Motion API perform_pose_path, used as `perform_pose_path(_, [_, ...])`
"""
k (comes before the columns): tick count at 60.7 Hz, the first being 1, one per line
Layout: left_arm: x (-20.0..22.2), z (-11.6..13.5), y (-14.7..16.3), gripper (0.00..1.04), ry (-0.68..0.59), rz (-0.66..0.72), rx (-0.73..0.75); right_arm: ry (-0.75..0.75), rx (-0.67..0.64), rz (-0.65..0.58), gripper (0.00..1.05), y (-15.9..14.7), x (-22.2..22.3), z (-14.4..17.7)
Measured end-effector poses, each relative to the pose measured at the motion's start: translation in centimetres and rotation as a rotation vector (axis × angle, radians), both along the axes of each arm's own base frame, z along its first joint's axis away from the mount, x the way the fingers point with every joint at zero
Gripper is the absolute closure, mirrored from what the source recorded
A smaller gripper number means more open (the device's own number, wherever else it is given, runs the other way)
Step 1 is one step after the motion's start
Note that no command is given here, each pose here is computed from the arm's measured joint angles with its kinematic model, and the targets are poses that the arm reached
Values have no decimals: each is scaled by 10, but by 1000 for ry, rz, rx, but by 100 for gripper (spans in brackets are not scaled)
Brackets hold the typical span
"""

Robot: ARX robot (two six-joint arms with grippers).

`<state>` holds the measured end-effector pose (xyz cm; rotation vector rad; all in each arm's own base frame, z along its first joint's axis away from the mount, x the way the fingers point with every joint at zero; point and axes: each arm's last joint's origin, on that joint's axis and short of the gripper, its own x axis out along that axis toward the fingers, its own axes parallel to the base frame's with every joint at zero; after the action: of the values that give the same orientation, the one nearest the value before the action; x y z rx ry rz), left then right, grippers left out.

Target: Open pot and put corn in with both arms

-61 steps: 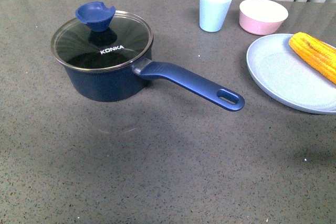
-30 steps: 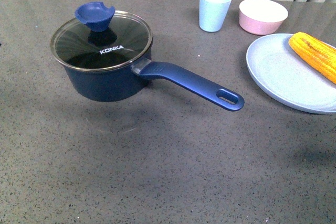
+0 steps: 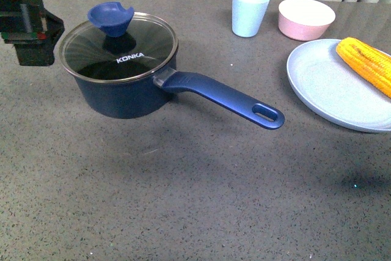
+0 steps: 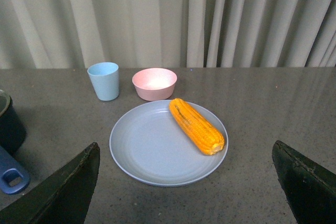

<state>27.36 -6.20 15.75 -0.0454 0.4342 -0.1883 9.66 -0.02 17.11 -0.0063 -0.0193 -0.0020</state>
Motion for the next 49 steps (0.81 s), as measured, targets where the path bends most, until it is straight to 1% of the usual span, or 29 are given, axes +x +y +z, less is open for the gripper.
perform_pose_path(9, [6,-7,-13,9,11,-76,14,0,0,0,9,0,0,0])
perform_pose_path(17, [13,-12,-20,9,12,-114,28,0,0,0,9,0,0,0])
perform_pose_path(49, [39,-19,-35,9,1,-154,33,0,0,0,9,0,0,0])
